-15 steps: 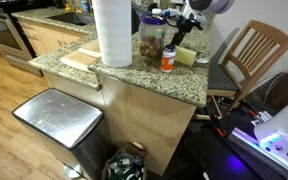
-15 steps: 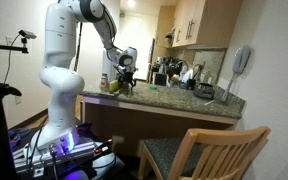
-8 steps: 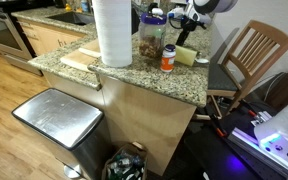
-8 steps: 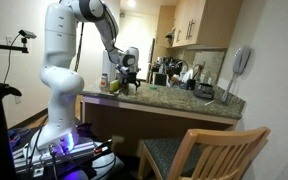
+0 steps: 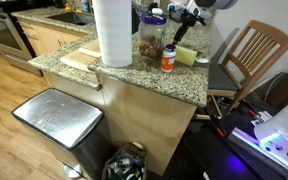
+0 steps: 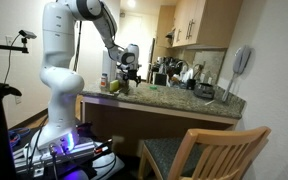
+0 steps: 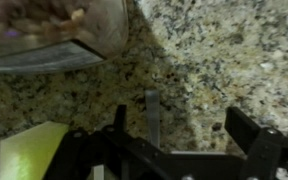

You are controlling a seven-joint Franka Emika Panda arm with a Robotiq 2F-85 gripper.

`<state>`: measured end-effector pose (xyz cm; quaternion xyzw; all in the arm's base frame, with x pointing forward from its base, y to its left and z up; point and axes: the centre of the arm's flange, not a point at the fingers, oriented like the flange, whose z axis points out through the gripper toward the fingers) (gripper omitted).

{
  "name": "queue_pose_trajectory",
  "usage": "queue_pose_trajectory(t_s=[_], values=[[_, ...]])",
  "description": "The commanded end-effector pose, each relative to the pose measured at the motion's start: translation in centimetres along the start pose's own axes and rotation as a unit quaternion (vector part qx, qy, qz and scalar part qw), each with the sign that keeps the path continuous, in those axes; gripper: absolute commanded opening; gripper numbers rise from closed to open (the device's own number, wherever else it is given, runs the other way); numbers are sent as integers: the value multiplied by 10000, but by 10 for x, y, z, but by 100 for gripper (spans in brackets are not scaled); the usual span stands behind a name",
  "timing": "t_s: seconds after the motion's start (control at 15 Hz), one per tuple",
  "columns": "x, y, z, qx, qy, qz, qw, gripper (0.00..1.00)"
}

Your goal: Move the spoon to the left side of the counter

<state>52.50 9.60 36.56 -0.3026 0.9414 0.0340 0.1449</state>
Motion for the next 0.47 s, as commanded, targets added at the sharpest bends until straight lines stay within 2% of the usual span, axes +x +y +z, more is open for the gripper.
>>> queue_pose_trajectory(t_s=[0.0, 0.27, 0.33, 0.4], values=[[21, 2, -92, 218, -478, 224, 9984, 100], [35, 1, -195, 724, -848, 629, 9918, 100], [44, -2, -221, 763, -1142, 735, 9878, 100], [22, -8, -180, 630, -968, 468, 9922, 100]])
